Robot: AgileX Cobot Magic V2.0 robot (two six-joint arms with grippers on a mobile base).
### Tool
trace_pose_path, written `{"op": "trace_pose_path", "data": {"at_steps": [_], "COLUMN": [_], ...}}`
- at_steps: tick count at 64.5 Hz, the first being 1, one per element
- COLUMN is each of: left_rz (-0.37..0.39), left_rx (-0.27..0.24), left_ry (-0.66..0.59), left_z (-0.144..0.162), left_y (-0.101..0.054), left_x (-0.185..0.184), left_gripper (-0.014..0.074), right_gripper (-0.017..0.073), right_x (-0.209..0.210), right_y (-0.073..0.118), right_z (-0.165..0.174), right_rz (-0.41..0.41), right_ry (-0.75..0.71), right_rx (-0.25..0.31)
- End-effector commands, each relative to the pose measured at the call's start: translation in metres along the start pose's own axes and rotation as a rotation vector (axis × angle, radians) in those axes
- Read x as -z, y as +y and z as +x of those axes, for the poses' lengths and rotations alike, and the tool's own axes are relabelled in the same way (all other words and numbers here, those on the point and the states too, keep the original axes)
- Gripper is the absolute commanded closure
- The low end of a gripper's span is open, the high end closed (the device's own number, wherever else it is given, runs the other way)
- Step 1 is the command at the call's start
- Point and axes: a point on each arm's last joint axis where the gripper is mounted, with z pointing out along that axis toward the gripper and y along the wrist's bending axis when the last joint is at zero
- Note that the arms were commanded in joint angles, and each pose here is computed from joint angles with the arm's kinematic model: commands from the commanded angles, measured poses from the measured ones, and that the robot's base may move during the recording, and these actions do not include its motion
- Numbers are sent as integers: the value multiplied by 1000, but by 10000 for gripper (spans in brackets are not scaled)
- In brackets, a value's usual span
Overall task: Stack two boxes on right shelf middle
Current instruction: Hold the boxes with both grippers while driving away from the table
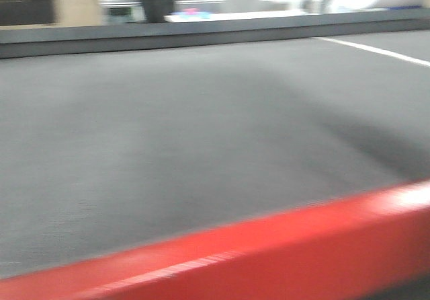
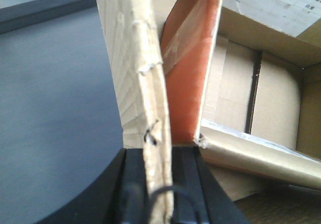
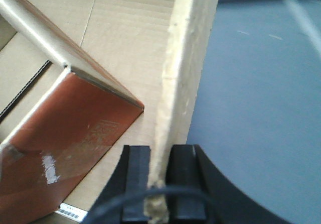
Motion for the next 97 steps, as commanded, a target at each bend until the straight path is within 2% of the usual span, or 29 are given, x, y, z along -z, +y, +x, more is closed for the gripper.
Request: {"op": "trace_pose_path", "data": {"at_steps": [1, 97], "left_rz": [-11, -11], "left_rx": [-15, -15], "left_ry": [-73, -73], "left_z": [-7, -7], "left_y": [1, 1], "left_x": [10, 10], "left_gripper": [705, 705], "right_gripper": [713, 713], "right_x": [9, 9], "right_y": [-1, -1], "right_z": [-9, -9], "right_rz": [26, 26], "right_ry": [-78, -78], "right_rx": [26, 26]}}
